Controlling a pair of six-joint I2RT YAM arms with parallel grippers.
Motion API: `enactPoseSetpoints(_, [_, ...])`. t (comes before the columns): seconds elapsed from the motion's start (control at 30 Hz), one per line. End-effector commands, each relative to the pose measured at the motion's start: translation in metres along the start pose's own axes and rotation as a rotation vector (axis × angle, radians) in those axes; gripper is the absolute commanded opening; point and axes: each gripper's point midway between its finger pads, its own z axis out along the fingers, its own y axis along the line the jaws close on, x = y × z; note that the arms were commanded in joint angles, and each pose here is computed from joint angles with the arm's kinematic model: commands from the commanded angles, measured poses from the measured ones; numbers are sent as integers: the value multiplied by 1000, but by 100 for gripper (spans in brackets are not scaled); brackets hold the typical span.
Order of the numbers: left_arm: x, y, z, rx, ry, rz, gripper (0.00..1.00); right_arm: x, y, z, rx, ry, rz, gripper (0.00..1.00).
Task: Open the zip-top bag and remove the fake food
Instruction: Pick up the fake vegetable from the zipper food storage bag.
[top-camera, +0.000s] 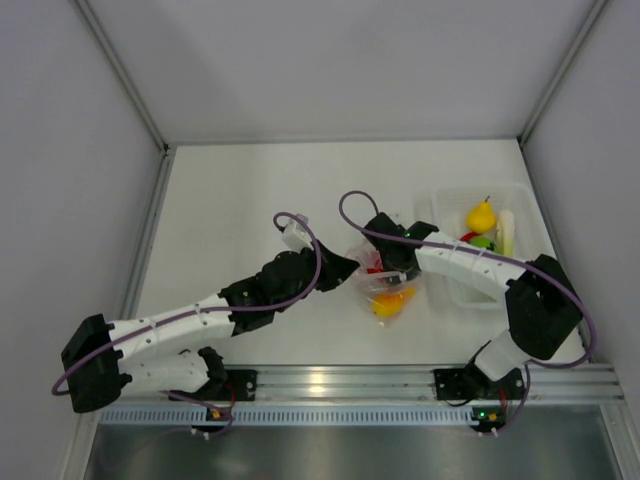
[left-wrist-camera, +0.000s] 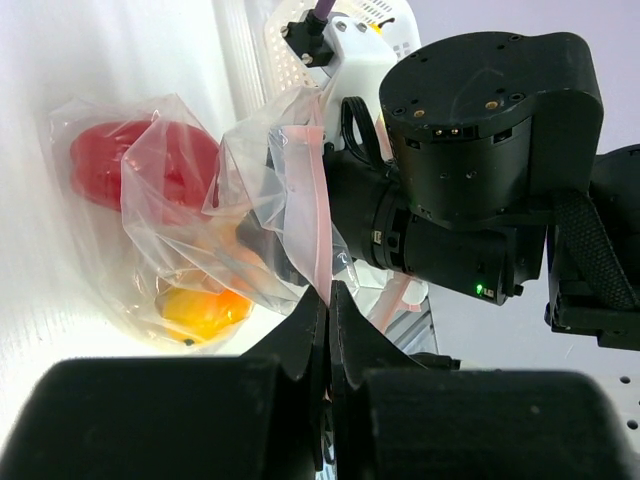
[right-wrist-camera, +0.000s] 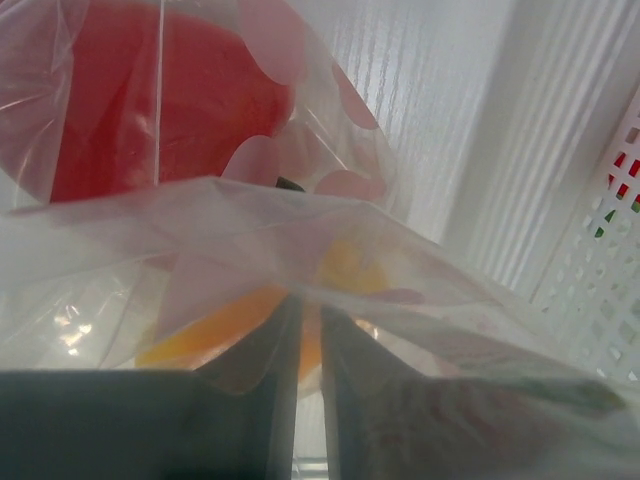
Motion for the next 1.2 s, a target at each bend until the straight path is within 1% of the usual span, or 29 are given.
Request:
enactPoseSetpoints(0.0, [-20,-28,-9,89,-60,-25,0,8,-25,-9,66,69,-24,14])
enactPoseSetpoints(0.1, [-20,-23,-8,76,-65,-23,0,13,-25,-16,46,97,-57,14])
enactPoseSetpoints(0.17, [-19,-20,-7,67,-67,-30,0,22,-25,-20,20,146,-104,15])
enactPoseSetpoints(0.23, [-19,-19,-6,63,-72,-35,0,29,-25,-17,24,177,-128,14])
enactPoseSetpoints(0.27, [-20,-19,-6,63,-75,-40,0,31,-29,-13,45,172,-127,14])
enactPoseSetpoints(0.33, [-25,-23,-9,71,-91,-42,0,16,-15,-12,-27,76,-81,14])
enactPoseSetpoints(0.37, [-27,-26,-9,77,-99,-40,0,16,-5,-9,-86,52,-55,13])
enactPoseSetpoints(0.4, [-30,-29,-10,82,-108,-35,0,-6,12,-16,-175,-57,5,12])
enactPoseSetpoints(0.43, [-32,-33,-11,92,-110,-31,0,-17,24,-21,-243,-111,32,13])
enactPoseSetpoints(0.47, [-35,-42,-12,120,-113,-7,0,-15,33,-22,-311,-128,59,12])
enactPoseSetpoints(0.5, [-37,-49,-13,145,-115,7,0,-22,41,-28,-363,-167,114,11])
enactPoseSetpoints(0.53, [-32,-56,-14,178,-86,27,0,-44,50,-43,-431,-268,157,13])
enactPoseSetpoints(0.6, [-32,-66,-14,205,-70,50,0,-52,47,-47,-423,-329,191,13])
enactPoseSetpoints(0.67, [-30,-68,-13,211,-57,56,0,-59,40,-45,-378,-369,196,13])
enactPoseSetpoints(0.83, [-26,-68,-12,216,-43,80,0,-58,32,-29,-297,-368,74,12])
enactPoseSetpoints(0.93, [-21,-69,-9,221,-20,94,0,-61,24,-24,-259,-395,65,12])
enactPoseSetpoints(0.97, [-20,-69,-8,221,-16,101,0,-58,27,-22,-283,-389,66,13])
enactPoseSetpoints(1.0, [-17,-68,-8,224,-3,107,0,-66,28,-26,-310,-423,96,20])
enactPoseSetpoints(1.03, [-15,-68,-5,223,6,109,0,-68,30,-28,-328,-429,112,22])
enactPoseSetpoints(1.17, [-8,-66,-1,219,34,121,0,-75,58,-42,-498,-452,137,27])
